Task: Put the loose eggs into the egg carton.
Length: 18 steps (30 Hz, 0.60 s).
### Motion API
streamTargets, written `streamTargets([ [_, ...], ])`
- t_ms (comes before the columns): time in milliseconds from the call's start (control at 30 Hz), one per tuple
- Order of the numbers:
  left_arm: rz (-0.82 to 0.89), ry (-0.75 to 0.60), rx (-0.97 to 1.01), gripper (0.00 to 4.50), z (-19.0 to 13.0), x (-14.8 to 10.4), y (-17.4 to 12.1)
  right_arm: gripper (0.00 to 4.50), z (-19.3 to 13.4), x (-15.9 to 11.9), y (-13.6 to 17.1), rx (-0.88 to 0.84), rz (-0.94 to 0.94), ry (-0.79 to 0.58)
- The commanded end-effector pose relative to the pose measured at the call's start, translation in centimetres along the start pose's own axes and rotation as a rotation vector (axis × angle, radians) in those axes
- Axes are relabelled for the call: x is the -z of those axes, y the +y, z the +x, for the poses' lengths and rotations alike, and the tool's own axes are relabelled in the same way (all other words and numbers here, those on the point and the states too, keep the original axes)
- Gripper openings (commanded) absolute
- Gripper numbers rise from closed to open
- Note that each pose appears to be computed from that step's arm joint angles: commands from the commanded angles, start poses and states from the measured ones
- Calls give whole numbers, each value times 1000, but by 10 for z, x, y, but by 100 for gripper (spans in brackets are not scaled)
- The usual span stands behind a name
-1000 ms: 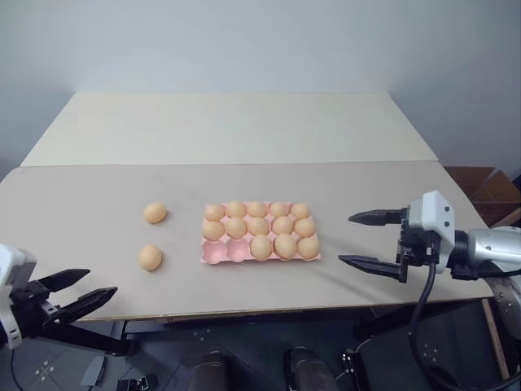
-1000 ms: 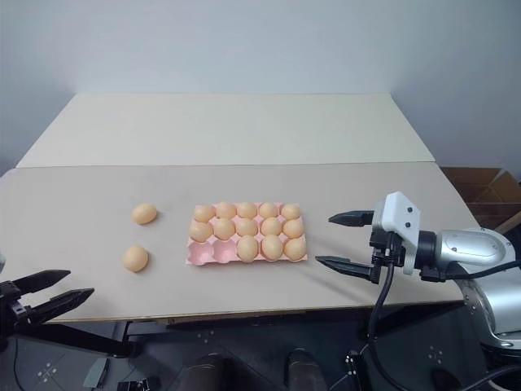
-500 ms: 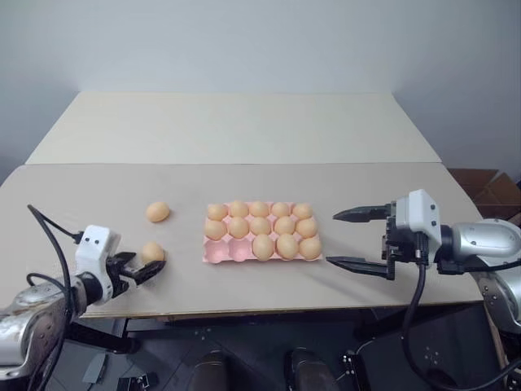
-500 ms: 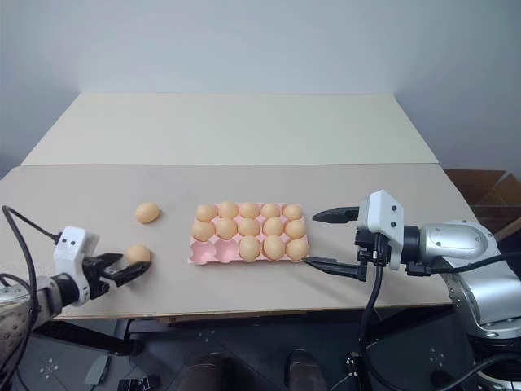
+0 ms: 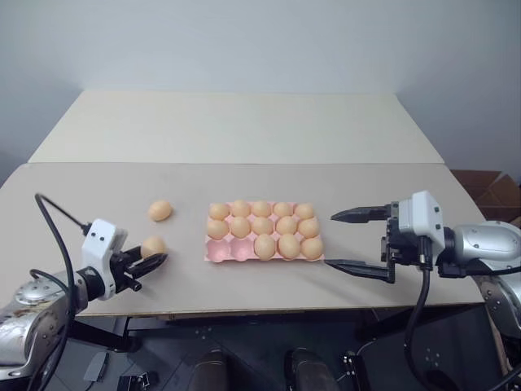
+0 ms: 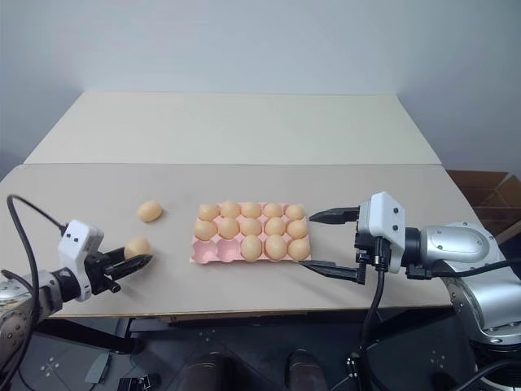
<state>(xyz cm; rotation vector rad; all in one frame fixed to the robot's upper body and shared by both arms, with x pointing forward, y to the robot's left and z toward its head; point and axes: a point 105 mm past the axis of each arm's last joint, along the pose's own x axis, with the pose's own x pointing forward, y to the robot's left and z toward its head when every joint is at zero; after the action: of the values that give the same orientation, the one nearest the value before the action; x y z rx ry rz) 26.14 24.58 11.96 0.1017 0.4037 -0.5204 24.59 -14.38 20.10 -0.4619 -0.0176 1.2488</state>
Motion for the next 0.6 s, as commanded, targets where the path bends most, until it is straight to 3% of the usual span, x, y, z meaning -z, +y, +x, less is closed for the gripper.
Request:
streamTargets([
  [33,176,-134,221,201,-3,-41,-33,450,-1,-12,0,6,-42,-33],
  [167,245,-153,455,201,31,-52,-78,450,3,-12,-1,13,-50,-35],
  [300,277,-166,558,201,58,-54,-104,450,4,-14,2,18,-54,-39],
  [600,304,-92,563,201,81,-50,-110,450,3,-17,3,45,-55,-40],
])
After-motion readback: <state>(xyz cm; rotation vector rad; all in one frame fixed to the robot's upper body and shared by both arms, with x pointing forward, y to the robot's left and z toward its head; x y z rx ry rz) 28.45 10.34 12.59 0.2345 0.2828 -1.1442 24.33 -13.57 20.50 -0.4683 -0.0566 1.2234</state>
